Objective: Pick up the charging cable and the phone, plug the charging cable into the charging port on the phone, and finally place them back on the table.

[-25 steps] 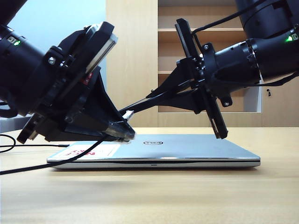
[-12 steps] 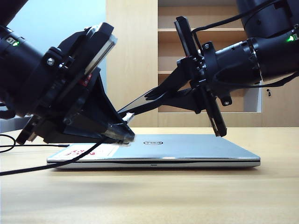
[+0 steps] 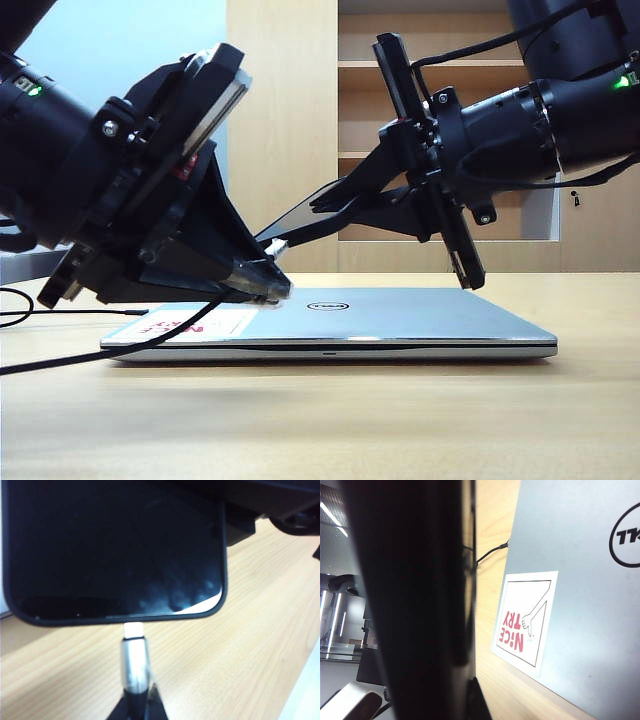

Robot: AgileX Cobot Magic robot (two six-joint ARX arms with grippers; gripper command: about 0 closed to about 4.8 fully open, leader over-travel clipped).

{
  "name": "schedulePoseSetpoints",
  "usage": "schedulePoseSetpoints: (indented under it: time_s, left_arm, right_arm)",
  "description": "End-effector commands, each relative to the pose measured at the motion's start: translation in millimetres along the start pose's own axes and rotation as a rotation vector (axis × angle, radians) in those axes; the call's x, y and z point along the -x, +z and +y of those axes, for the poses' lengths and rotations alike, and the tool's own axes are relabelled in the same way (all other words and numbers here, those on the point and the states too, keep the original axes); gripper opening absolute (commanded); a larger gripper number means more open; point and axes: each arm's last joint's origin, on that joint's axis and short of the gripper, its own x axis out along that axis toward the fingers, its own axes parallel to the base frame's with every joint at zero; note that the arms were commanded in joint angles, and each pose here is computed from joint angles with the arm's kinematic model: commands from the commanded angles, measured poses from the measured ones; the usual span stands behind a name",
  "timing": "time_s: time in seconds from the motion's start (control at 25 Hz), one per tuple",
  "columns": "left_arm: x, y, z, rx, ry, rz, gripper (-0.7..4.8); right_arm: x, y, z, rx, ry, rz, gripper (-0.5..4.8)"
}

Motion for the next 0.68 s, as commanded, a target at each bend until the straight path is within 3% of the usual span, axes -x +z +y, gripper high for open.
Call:
schedulePoseSetpoints:
  time_s: [0.04,0.68]
  left_arm:
    - [0.1,5.0,-3.2,-0.008,-0.023,-0.044,-0.06]
    - [0.1,5.1,-3.3,-0.009,-0.024,-0.046,-0.06]
  right_arm:
    - [-0.1,1.6,6.7,0.033,0.053,0.008,-0.06]
    - [-1.6,-4.8,5.0,0.045,0.048,0.084,-0.05]
